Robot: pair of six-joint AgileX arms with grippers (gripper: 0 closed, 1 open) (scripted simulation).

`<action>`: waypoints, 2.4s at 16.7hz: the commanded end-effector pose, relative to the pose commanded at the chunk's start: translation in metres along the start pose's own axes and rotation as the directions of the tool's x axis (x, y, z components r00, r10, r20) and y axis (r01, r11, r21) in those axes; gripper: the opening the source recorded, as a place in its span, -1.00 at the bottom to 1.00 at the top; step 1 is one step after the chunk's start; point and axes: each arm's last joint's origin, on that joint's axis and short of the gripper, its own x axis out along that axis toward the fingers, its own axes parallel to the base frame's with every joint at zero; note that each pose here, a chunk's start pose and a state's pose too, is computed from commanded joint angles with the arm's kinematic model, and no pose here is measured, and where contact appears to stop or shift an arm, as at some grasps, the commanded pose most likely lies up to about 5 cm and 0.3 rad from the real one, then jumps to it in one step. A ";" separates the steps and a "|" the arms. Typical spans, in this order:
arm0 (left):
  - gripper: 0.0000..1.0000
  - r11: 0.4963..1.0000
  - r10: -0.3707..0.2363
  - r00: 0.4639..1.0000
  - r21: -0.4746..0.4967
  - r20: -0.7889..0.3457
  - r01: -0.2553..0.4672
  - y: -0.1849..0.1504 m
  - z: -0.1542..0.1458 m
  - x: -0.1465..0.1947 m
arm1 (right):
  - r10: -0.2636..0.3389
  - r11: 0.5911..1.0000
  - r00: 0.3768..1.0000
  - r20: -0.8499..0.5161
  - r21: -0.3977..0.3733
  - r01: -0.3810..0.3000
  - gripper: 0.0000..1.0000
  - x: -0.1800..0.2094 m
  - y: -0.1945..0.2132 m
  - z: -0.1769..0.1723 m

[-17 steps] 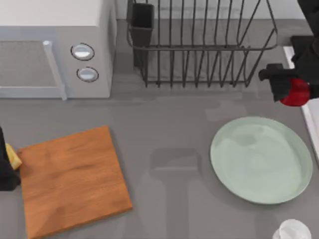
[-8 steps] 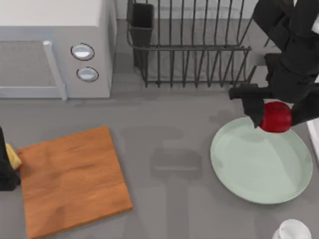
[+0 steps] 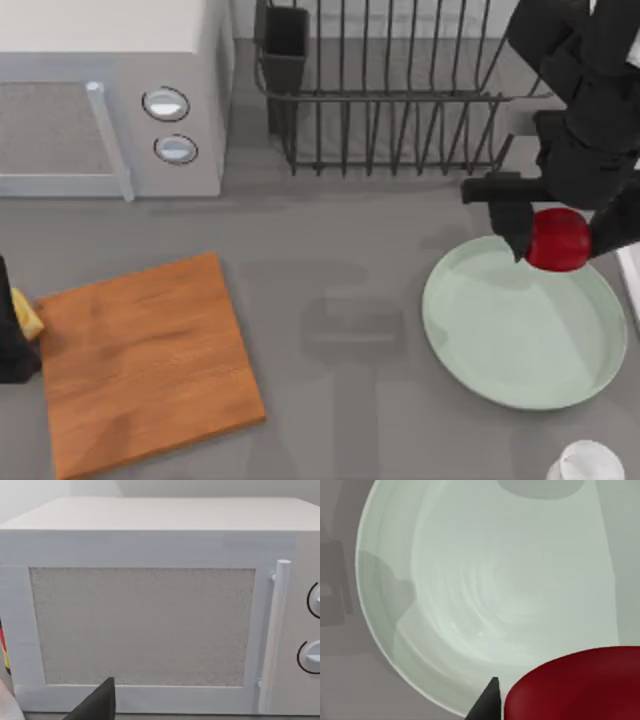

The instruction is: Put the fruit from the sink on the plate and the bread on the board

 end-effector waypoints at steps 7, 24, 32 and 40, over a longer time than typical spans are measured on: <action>1.00 1.000 0.000 1.000 0.000 0.000 0.000 0.000 0.000 0.000 | 0.000 1.000 1.000 0.000 0.000 0.000 0.36 0.000 0.000 0.000; 1.00 1.000 0.000 1.000 0.000 0.000 0.000 0.000 0.000 0.000 | 0.017 1.000 0.999 0.040 0.001 -0.017 1.00 -0.005 -0.008 -0.006; 1.00 1.000 0.000 1.000 0.000 0.000 0.000 0.000 0.000 0.000 | 0.129 0.991 0.900 0.417 -0.030 -0.129 1.00 -0.037 -0.069 -0.075; 1.00 1.000 0.000 1.000 0.000 0.000 0.000 0.000 0.000 0.000 | 0.125 0.990 0.462 0.878 -0.078 -0.120 1.00 -0.006 -0.127 -0.181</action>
